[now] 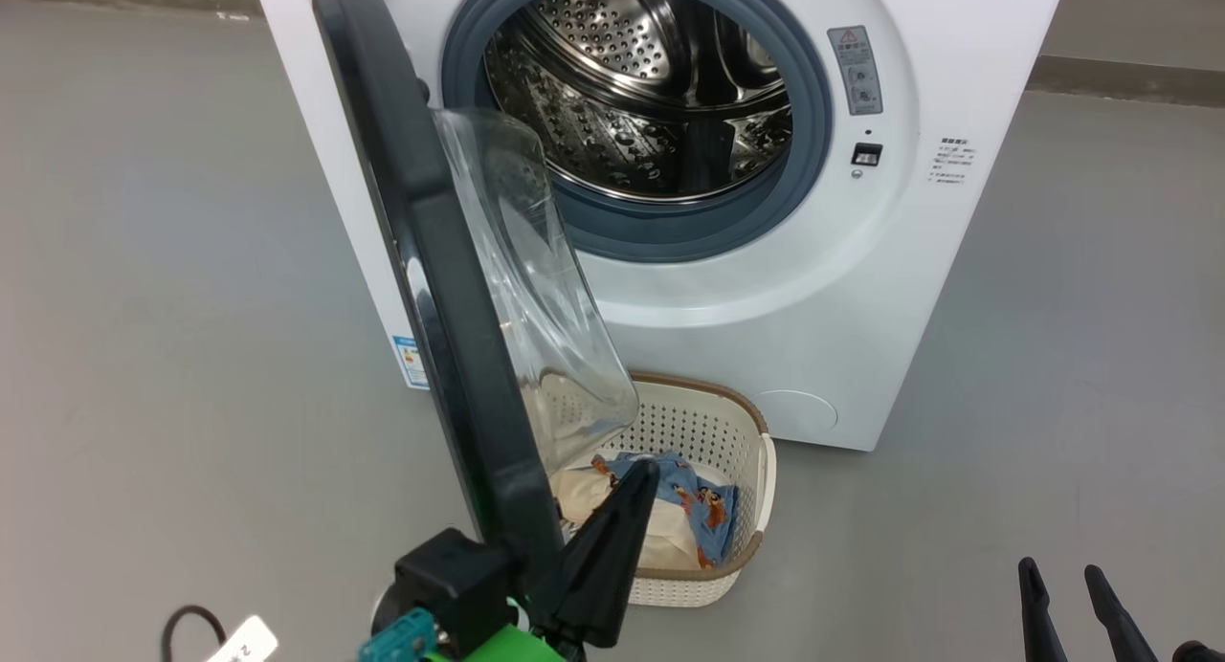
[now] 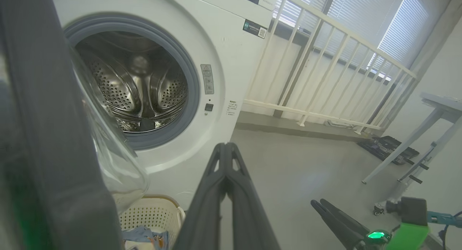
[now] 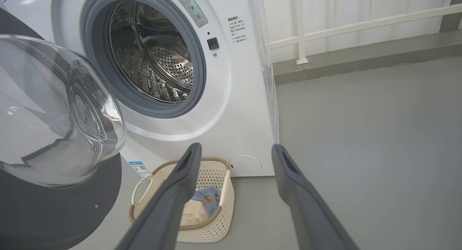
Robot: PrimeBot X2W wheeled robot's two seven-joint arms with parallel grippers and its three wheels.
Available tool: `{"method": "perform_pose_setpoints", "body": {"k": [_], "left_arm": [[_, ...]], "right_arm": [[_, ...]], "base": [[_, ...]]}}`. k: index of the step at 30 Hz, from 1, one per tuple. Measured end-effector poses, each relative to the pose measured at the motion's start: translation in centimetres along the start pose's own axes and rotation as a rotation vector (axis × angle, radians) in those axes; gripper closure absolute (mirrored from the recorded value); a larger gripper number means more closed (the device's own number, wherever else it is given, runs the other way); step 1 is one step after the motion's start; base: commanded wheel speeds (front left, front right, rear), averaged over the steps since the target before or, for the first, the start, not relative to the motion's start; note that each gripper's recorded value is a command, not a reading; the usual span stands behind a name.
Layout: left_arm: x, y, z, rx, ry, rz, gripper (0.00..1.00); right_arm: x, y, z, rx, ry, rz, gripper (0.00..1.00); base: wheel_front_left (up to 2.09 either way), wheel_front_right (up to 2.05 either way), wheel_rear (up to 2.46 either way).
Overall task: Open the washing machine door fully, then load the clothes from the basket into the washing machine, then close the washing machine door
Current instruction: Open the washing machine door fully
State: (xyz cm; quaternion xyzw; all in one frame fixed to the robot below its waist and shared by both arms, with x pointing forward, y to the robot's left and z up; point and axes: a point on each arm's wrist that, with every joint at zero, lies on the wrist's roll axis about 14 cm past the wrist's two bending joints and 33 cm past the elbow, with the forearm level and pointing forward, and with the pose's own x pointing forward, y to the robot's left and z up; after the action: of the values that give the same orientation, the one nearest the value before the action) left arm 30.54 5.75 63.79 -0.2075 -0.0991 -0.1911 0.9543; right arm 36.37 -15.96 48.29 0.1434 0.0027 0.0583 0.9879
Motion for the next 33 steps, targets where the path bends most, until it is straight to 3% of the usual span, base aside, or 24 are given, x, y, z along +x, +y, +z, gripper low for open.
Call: {"method": "perform_pose_setpoints", "body": {"k": [33], "left_arm": [[-1.0, 6.7, -4.2, -0.013, 0.127, 0.266, 1.00]], "right_arm": [[0.8, 0.7, -1.3, 0.012, 0.040, 0.023, 0.00]], "base": [[0.00, 0.00, 0.00]]}}
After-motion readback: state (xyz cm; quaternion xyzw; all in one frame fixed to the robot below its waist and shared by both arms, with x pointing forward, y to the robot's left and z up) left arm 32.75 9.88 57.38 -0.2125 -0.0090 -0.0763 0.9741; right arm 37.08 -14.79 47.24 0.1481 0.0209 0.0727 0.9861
